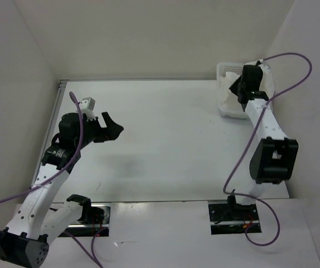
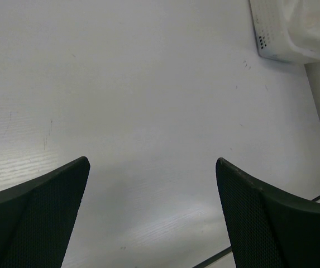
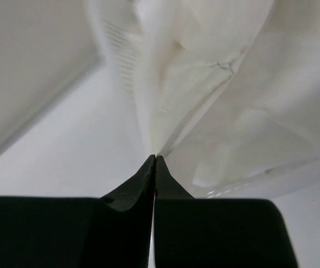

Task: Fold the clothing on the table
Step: Grab the skirt from the pile, then move the skirt to the center of the board

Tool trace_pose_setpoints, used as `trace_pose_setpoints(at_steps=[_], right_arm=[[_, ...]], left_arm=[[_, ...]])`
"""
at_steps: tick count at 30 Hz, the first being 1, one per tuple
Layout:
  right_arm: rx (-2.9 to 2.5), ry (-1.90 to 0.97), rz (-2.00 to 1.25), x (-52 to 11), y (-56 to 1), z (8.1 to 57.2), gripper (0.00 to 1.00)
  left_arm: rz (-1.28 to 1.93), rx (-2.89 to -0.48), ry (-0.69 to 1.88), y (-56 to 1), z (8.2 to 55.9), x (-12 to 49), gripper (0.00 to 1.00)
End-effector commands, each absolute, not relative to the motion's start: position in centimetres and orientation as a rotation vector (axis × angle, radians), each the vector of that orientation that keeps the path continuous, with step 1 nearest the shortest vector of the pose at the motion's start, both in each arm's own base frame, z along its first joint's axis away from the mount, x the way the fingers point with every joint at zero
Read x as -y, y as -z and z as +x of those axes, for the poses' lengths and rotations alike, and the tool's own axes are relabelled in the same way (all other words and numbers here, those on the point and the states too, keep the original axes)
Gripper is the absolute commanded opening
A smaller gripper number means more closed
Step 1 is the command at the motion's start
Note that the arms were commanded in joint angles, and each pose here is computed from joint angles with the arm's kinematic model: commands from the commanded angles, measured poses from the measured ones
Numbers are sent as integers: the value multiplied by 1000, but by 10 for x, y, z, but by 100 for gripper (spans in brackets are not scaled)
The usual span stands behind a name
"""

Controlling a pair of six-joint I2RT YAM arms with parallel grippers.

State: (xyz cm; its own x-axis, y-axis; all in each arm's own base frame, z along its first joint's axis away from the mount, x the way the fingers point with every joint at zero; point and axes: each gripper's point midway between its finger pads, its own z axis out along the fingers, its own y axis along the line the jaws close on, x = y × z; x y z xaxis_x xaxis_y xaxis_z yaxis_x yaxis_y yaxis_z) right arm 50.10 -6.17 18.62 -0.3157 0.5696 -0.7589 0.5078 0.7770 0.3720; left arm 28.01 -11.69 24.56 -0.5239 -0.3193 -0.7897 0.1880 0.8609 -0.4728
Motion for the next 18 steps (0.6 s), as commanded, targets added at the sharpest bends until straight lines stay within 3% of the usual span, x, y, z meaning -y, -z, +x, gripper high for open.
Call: trace_pose_setpoints(at_steps=[1, 6, 11, 14, 18], right_arm=[[-1560, -213, 505, 1, -403, 470, 0], [-1560, -469, 137, -93, -484, 418, 0], [-1473, -641, -44, -126, -548, 347, 0], [-1513, -670, -42, -127, -528, 327, 0], [-1763, -756, -33, -142, -427, 327, 0]], left_arm=[[-56, -1971, 653, -258, 281, 121, 100], [-56, -1963, 669, -259, 280, 122, 100], [-46, -1955, 676, -261, 277, 124, 100], [-44, -1946, 677, -262, 277, 124, 100], [-37, -1947, 686, -262, 276, 126, 100]])
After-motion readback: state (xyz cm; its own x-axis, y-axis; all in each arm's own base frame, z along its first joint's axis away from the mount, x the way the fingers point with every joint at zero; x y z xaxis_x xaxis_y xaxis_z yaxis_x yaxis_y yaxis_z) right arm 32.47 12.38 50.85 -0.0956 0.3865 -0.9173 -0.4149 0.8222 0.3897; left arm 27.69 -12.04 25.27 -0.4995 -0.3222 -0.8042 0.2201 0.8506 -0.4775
